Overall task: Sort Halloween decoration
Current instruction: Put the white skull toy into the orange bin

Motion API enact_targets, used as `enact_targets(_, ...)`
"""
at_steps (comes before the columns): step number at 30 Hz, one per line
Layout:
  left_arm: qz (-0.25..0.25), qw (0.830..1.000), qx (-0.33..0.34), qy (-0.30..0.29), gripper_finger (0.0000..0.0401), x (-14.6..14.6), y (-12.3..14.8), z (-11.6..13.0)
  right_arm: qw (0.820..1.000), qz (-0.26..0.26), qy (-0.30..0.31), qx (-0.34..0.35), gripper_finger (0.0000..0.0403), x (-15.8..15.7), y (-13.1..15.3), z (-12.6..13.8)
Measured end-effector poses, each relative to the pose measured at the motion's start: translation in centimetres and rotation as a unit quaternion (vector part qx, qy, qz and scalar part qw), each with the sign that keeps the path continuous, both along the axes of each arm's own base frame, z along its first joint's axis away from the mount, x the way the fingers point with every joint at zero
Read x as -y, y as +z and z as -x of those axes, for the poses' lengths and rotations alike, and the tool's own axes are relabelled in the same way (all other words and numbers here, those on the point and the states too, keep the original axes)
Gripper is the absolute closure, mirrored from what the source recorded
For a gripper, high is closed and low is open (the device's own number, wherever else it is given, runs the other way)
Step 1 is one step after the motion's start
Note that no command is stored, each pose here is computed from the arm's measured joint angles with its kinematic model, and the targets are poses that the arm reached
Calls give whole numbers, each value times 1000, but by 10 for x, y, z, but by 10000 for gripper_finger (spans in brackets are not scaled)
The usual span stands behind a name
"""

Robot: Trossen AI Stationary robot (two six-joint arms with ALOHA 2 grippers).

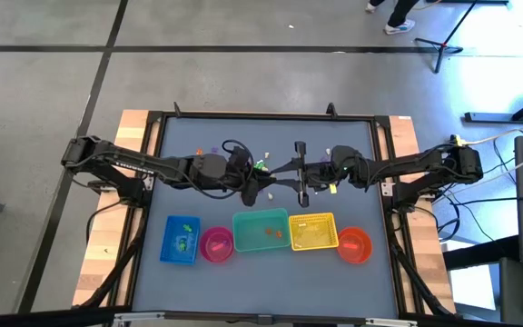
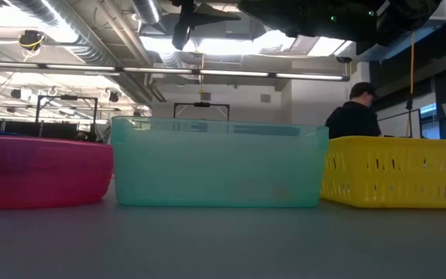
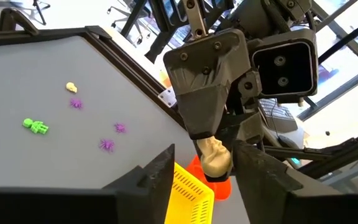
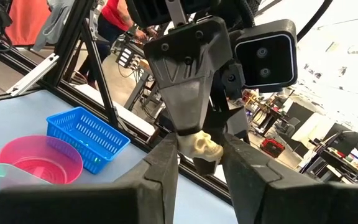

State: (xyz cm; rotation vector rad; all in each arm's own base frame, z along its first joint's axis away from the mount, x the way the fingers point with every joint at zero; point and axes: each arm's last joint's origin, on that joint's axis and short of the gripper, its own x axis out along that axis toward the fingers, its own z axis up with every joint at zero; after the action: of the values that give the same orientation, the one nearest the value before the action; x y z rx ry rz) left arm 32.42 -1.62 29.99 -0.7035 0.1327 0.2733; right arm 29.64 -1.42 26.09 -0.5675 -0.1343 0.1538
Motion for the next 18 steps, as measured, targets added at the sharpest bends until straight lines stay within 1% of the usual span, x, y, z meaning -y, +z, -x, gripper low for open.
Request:
enact_targets(4, -23, 1000, -5, -3, 249, -1, 0, 0, 1000, 0, 0, 0, 292, 0, 0, 0)
enact_targets(9, -39, 999, -5, -6, 249, -1, 2, 1, 1000, -1, -3, -12, 292, 0, 0, 2)
enact_targets(18, -61, 998, 1, -14, 248, -1, 8, 5, 996, -6, -50, -67, 292, 2, 0, 11)
